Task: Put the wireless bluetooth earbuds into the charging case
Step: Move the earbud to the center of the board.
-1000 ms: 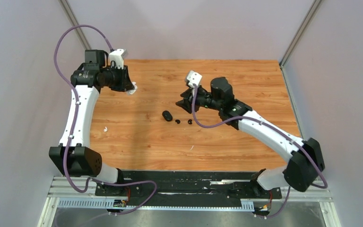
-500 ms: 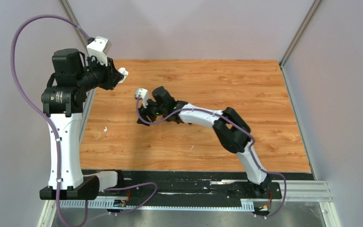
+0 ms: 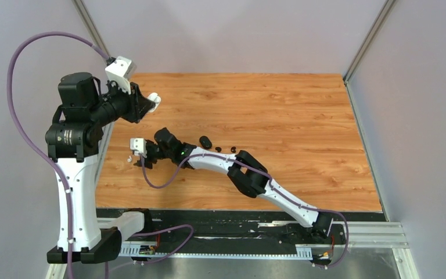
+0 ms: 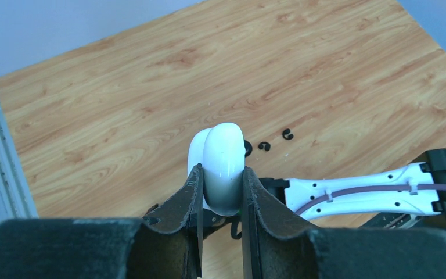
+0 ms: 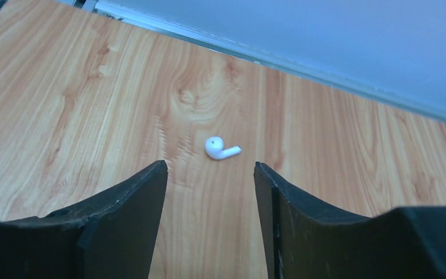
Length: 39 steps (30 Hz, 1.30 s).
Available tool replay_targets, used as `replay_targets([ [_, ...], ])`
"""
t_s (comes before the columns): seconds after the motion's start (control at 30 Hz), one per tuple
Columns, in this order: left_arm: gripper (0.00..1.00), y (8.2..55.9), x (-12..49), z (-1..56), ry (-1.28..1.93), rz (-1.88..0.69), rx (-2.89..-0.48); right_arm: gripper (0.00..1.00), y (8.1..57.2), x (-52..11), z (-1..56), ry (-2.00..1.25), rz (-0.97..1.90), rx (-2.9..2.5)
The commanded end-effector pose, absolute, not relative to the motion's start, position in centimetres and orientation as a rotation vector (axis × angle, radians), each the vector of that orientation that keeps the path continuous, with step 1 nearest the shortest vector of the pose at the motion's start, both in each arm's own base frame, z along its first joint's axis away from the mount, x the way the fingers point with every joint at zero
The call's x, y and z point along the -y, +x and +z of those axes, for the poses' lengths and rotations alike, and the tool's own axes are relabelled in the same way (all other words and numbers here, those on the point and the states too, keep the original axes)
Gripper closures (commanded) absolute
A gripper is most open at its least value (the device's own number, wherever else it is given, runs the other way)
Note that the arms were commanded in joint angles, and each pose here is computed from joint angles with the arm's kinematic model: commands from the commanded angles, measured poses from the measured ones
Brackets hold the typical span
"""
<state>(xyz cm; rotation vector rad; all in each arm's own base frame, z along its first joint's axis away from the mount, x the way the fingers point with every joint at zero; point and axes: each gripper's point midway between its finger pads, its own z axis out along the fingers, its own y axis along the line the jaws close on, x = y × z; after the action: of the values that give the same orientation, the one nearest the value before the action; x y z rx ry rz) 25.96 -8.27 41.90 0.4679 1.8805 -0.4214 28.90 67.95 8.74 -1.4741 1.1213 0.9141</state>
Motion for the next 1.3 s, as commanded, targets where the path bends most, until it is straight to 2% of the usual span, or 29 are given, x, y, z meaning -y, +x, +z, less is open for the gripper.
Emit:
replay_targets([
  [0.0, 1.00, 25.3, 9.3, 41.8, 0.500, -0.489, -1.858, 0.42, 29.4, -69.6, 10.9, -1.466, 0.736, -0.797],
  [0.33, 1.00, 25.2, 9.1, 38.6, 0.458, -0.509, -1.940, 0.42, 27.7, -71.6, 9.9, -1.486, 0.698, -0.535],
  [0.4, 1.00, 25.9, 7.5, 37.6, 0.408, -0.404, -1.978, 0.42, 27.7, -71.6, 9.6, -1.476, 0.690, -0.527],
  [0.5, 1.00, 27.5, 2.3, 36.9, 0.333, -0.080, -2.015, 0.37, 28.6, -70.4, 9.9, -1.460, 0.659, -0.564],
  [0.63, 1.00, 28.6, -2.0, 35.6, 0.264, 0.170, -2.070, 0.35, 28.0, -64.8, 15.6, -1.406, 0.693, -0.448],
  [0.93, 1.00, 28.3, -4.8, 24.6, 0.116, 0.223, -2.301, 0.33, 22.5, -51.2, 23.8, -1.421, 0.733, -0.475],
  [1.07, 1.00, 28.3, -7.7, 21.1, 0.104, 0.356, -2.336, 0.33, 25.1, -47.2, 27.3, -1.348, 0.670, -0.674],
  [1.27, 1.00, 28.7, -12.0, 18.0, 0.075, 0.455, -2.403, 0.34, 28.4, -40.4, 27.2, -1.296, 0.713, -1.088],
])
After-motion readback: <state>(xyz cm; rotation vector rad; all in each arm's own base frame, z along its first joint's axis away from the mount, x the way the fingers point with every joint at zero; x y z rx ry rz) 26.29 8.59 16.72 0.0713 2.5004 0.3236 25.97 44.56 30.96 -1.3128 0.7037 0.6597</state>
